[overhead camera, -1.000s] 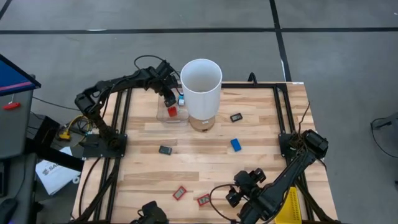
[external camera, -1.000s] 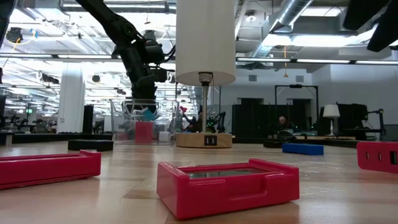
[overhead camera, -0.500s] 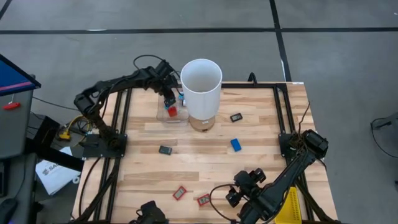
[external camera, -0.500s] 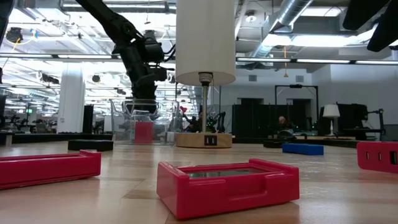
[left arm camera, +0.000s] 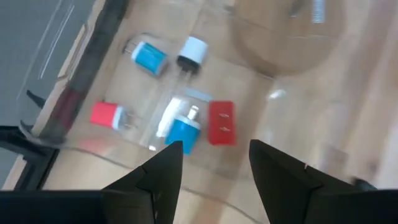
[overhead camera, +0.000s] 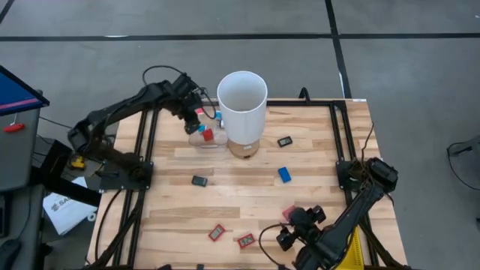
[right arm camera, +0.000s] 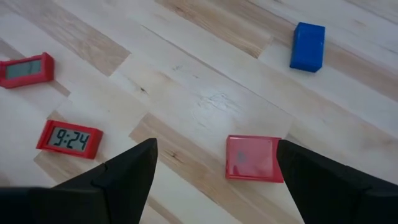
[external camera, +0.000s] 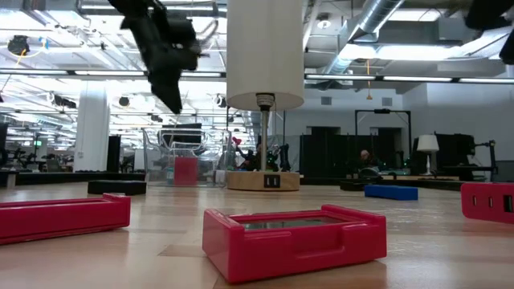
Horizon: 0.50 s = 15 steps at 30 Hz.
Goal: Pick & Place Office items
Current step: Put the bottom black digital timer into the yellow basket
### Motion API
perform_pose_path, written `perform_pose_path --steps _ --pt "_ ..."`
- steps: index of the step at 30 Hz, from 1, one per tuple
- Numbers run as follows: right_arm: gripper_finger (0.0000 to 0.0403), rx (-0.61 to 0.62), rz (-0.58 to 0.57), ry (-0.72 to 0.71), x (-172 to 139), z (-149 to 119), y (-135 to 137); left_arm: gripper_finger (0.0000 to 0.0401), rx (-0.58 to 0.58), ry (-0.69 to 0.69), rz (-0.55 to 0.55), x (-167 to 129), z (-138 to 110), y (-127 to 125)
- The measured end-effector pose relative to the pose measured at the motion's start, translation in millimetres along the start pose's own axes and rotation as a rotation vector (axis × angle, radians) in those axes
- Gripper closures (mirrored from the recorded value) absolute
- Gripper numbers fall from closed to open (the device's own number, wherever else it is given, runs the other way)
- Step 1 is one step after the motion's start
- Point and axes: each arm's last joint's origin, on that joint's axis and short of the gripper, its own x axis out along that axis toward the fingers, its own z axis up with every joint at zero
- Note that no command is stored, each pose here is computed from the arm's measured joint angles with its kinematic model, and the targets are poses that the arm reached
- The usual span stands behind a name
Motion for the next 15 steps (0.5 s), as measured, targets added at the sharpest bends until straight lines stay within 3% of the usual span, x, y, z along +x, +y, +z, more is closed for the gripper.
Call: perform_pose_path --steps 7,11,15 --pt "0.0081 -0.024 -0.012 -0.014 -2 -1 -3 0.0223 0.015 -0.042 -0.038 -40 -24 -36" --pt "0.0081 -0.051 -0.031 -0.016 -2 -1 -5 0.0226 0.01 -0.052 -0.078 -45 -51 -59" --pt "0.0081 -0.176 -0.029 -0.013 -4 -5 -6 0.0225 0.013 -0.048 -0.14 -41 -82 -83"
